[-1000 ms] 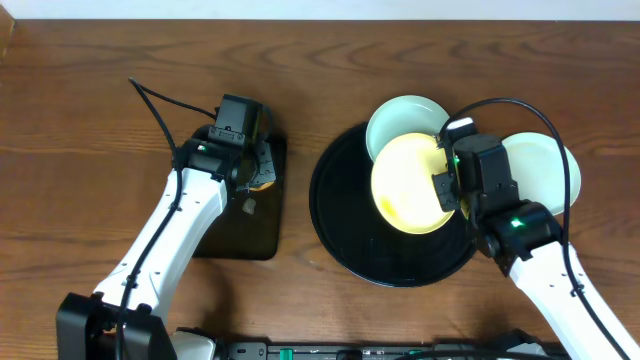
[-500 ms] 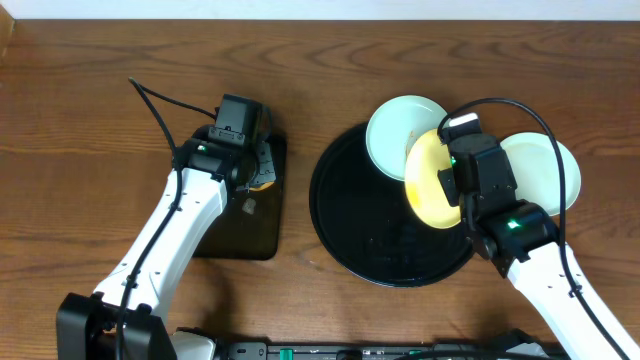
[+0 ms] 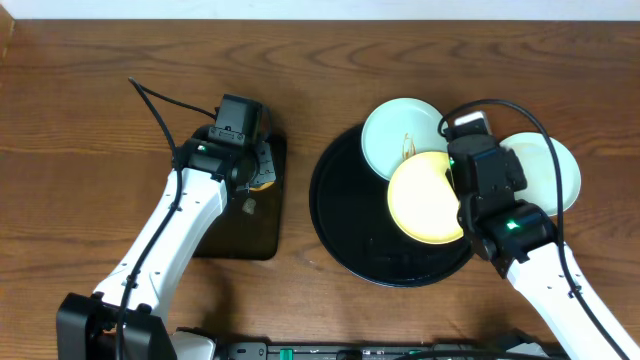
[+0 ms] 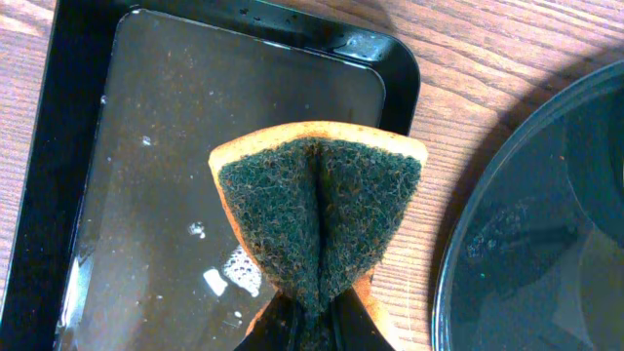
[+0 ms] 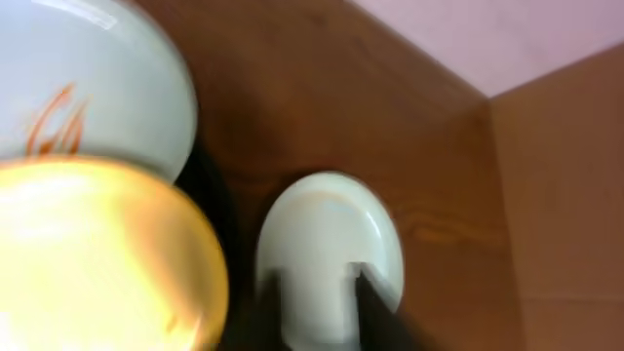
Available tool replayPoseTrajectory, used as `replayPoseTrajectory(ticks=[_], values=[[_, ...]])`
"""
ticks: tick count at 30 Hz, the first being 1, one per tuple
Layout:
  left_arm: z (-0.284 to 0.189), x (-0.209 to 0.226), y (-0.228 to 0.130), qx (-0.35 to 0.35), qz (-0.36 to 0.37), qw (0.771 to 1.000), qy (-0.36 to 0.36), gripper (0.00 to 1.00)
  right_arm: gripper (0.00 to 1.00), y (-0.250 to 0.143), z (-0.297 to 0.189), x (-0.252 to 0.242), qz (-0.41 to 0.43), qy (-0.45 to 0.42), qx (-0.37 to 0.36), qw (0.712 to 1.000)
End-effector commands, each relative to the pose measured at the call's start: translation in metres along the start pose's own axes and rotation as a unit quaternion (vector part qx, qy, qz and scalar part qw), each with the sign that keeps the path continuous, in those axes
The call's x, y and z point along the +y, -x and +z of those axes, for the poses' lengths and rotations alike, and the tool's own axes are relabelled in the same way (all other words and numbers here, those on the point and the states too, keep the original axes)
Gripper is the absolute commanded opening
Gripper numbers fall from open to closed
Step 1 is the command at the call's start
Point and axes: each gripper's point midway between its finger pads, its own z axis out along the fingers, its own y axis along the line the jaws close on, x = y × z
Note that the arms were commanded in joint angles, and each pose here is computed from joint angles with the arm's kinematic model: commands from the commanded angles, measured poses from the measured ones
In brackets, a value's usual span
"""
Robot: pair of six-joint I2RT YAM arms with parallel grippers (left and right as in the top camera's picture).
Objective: Clean dirty plates on tray and stack at the side
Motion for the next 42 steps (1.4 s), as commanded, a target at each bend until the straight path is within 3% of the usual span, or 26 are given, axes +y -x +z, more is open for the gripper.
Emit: replayPoseTrajectory(ticks=[1,4,5,6,8,13,17,37,42], values=[[0.001,0.005,0.0,-0.001,0.002,1.0,0.011,0.07,0.31,-0.004,-0.004,0.02,0.071,0.075,0.013,0.995],[0.001,0.005,0.0,-0.001,0.002,1.0,0.011,0.08,0.32,-0.033,0.0,0.025,0.139,0.101,0.077,0.982],[0.001,0.005,0.0,-0.001,0.002,1.0,0.011,0.07,0.34,-0.043,0.001,0.025,0.164,0.101,0.102,0.976],[0.001,0.005,0.0,-0.001,0.002,1.0,0.011,0.07,0.44,-0.062,0.005,0.022,0.209,0.099,0.145,0.962],[0.001,0.005,0.0,-0.001,0.002,1.0,0.011,0.08,0.48,-0.078,0.007,0.029,0.246,0.128,0.188,0.942],[0.001,0.005,0.0,-0.001,0.002,1.0,0.011,0.07,0.39,-0.095,0.004,0.058,0.29,0.234,0.258,0.891],[0.001,0.005,0.0,-0.001,0.002,1.0,0.011,0.07,0.4,-0.111,0.01,0.061,0.312,0.232,0.302,0.87],[0.001,0.005,0.0,-0.001,0.002,1.0,0.011,0.08,0.37,-0.099,0.081,0.074,0.288,0.237,0.258,0.891],[0.001,0.005,0.0,-0.001,0.002,1.0,0.011,0.07,0.23,-0.098,0.084,0.078,0.289,0.244,0.257,0.889]])
